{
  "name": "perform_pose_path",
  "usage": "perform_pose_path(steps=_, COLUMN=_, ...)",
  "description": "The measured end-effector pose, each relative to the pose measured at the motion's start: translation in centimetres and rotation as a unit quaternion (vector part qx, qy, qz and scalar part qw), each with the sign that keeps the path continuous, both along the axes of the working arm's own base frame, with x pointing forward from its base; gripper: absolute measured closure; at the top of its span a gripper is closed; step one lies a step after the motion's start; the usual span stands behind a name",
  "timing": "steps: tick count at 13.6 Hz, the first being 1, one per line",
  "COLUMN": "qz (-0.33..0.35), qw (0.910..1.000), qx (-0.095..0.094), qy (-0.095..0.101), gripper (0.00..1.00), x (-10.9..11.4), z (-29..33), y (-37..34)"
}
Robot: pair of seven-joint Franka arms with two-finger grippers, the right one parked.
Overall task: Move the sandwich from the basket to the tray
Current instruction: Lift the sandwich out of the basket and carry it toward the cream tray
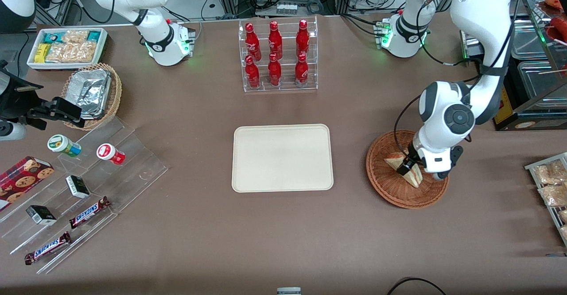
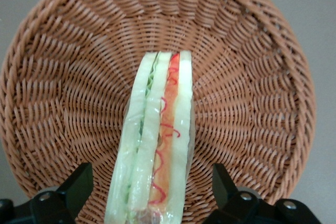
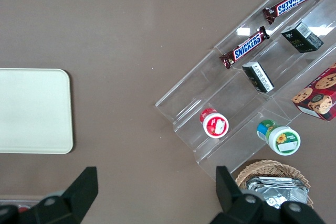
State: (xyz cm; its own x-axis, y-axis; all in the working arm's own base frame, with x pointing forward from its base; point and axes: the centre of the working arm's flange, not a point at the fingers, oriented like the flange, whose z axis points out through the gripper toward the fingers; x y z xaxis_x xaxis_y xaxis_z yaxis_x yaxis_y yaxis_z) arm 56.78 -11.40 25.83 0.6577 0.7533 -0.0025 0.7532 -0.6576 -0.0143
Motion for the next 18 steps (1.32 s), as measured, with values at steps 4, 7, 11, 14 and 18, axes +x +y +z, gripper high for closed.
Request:
perform_pose_path(steps=4, qz=-0.003, qw=1.0000, qx=0.000, qy=0.001, gripper=0.12, x=-0.2, z=-1.0, y=-0.4)
perform_pose_path(steps=7, qz=-0.004, qw=1.0000, qx=0.001, qy=-0.002, gripper=0.48, x=0.1, z=-0.6, y=-0.4)
perform_pose_path(steps=11, qz=-0.036, qw=0.9980, qx=0.025, qy=0.045, gripper=0.69, x=0.7, z=2.2, y=-0.6)
perform_pose_path(steps=14, qz=-0.085, qw=0.9923, qx=0.031, qy=0.085, gripper=0.83, x=1.4, z=10.2, y=-3.6)
perform_pose_path(steps=18, qz=-0.167, qw=0.9835, qx=0.014, qy=0.066, gripper=0.83, x=-0.5, z=18.0, y=-15.0)
